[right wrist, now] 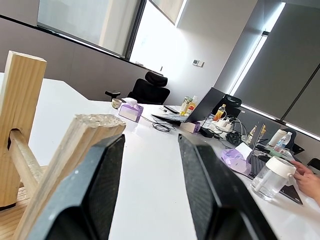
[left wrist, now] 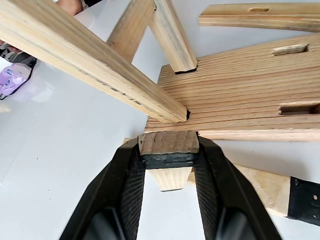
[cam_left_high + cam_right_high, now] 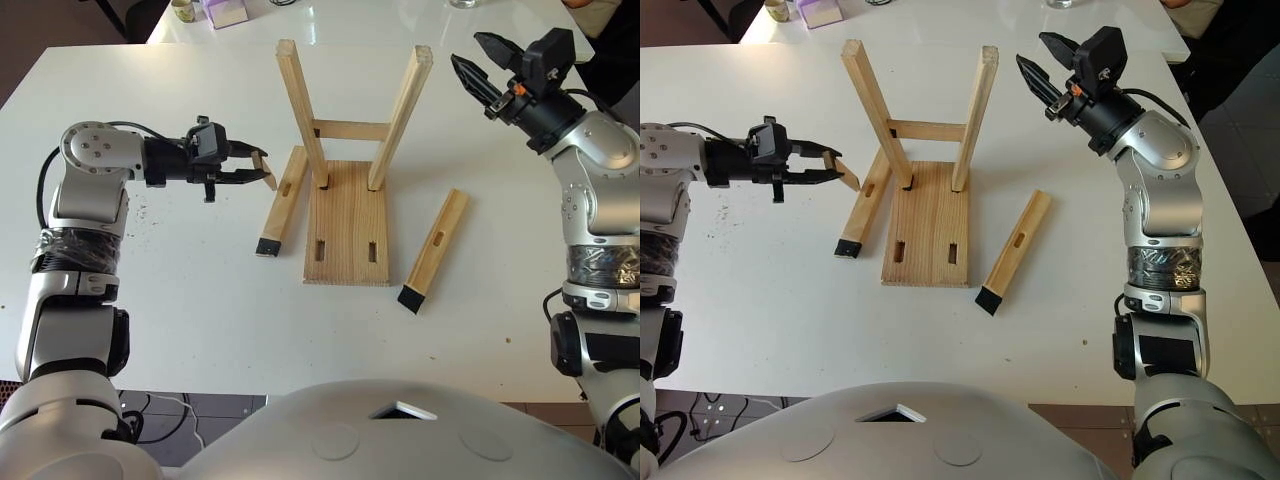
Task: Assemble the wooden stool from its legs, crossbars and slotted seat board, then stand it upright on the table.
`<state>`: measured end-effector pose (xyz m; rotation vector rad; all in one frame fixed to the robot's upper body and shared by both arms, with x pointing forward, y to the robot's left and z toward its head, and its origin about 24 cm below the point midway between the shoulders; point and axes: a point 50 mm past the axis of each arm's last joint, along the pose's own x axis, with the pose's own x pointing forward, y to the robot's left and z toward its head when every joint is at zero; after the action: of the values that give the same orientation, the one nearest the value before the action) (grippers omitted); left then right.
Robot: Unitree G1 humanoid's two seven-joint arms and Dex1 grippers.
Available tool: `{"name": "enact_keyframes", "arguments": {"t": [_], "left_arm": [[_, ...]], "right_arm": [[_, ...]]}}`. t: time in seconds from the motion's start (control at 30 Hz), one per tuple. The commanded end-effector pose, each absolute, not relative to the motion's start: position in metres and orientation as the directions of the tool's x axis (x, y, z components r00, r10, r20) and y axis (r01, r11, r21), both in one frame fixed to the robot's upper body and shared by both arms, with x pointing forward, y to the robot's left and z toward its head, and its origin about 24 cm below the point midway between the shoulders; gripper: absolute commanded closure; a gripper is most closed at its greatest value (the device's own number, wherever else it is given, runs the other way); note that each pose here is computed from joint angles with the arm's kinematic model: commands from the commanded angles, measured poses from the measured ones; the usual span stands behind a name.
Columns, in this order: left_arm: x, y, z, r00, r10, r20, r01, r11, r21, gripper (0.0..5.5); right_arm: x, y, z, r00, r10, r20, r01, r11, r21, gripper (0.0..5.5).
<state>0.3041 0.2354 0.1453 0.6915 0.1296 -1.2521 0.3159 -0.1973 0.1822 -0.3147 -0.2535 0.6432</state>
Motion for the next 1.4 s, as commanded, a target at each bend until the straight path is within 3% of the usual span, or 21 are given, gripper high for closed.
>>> {"name": "enact_keyframes", "arguments": {"t": [0.03, 0.4, 0.77, 1.4], "left_arm": [[0.300, 0.233, 0.142, 0.307, -0.831, -0.463, 0.909, 0.112, 0.401, 4.17], [0.304, 0.229, 0.166, 0.336, -0.844, -0.417, 0.868, 0.106, 0.485, 4.17], [0.298, 0.212, 0.147, 0.286, -0.867, -0.408, 0.893, 0.087, 0.442, 4.17], [0.297, 0.221, 0.148, 0.260, -0.844, -0.469, 0.904, 0.042, 0.425, 4.17]], "right_arm": [[0.317, -0.195, 0.182, 0.764, 0.632, 0.130, -0.553, 0.745, -0.372, 3.54], [0.316, -0.195, 0.181, 0.762, 0.635, 0.124, -0.559, 0.743, -0.369, 3.54], [0.318, -0.192, 0.180, 0.752, 0.648, 0.117, -0.573, 0.731, -0.371, 3.54], [0.314, -0.190, 0.175, 0.757, 0.643, 0.113, -0.574, 0.738, -0.354, 3.54]]}}
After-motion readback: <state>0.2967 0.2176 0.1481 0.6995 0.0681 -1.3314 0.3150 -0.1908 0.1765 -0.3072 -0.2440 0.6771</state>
